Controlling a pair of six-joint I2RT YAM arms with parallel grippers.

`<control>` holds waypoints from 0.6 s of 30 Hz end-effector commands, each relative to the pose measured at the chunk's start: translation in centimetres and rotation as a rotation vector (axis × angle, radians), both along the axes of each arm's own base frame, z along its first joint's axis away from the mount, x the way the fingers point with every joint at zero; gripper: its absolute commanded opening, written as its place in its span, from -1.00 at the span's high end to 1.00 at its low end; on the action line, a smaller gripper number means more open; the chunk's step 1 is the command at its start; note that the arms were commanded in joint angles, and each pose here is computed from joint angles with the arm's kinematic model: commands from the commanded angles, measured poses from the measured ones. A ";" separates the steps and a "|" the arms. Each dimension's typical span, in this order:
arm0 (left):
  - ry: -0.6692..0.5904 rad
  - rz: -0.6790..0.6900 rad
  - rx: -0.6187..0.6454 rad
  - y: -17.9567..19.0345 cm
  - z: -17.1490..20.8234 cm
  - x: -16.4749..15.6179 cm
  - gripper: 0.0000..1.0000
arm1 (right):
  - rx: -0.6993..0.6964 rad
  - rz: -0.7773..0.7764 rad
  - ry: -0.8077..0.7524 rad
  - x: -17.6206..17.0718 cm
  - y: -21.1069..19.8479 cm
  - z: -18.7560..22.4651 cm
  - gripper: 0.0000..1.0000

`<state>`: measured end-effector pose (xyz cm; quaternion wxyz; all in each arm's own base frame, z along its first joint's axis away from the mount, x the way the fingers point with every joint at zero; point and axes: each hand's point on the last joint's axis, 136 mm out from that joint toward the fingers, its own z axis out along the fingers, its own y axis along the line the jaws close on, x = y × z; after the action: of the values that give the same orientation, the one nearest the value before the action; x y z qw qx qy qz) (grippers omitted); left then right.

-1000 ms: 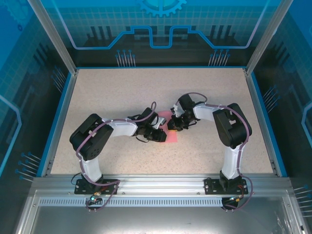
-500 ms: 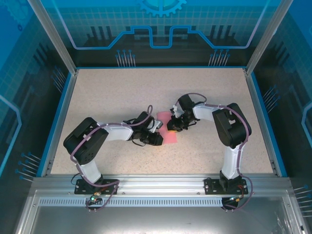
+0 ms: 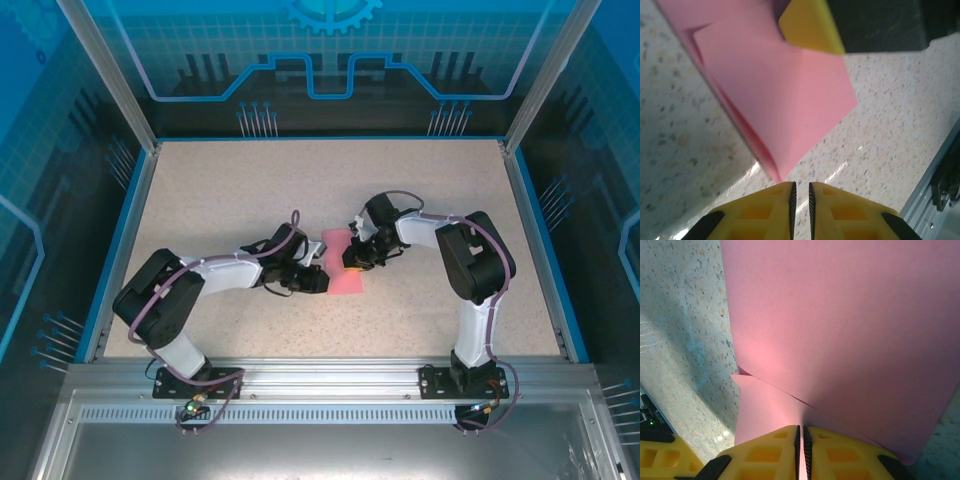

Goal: Fold a paper plane with a square sheet of paper (fold left side to right side)
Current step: Fold the triangle a second time at the center of the table.

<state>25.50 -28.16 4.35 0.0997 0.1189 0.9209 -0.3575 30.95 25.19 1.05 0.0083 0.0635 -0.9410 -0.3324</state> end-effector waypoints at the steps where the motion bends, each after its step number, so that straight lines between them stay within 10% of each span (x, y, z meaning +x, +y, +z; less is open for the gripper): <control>1: 0.021 -0.009 -0.038 -1.3 0.0 1.0 0.64 | -0.099 0.005 0.059 -1.5 -1.6 -2.5 0.71; 18: 0.078 0.005 0.233 1.1 -5.8 -0.6 0.63 | -0.031 0.053 -0.045 -1.7 -1.3 2.5 0.81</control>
<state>26.34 -29.07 1.44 0.0788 0.1168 0.9349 -0.3258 30.51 24.49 2.48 -0.0091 0.0840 -0.9437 -0.3198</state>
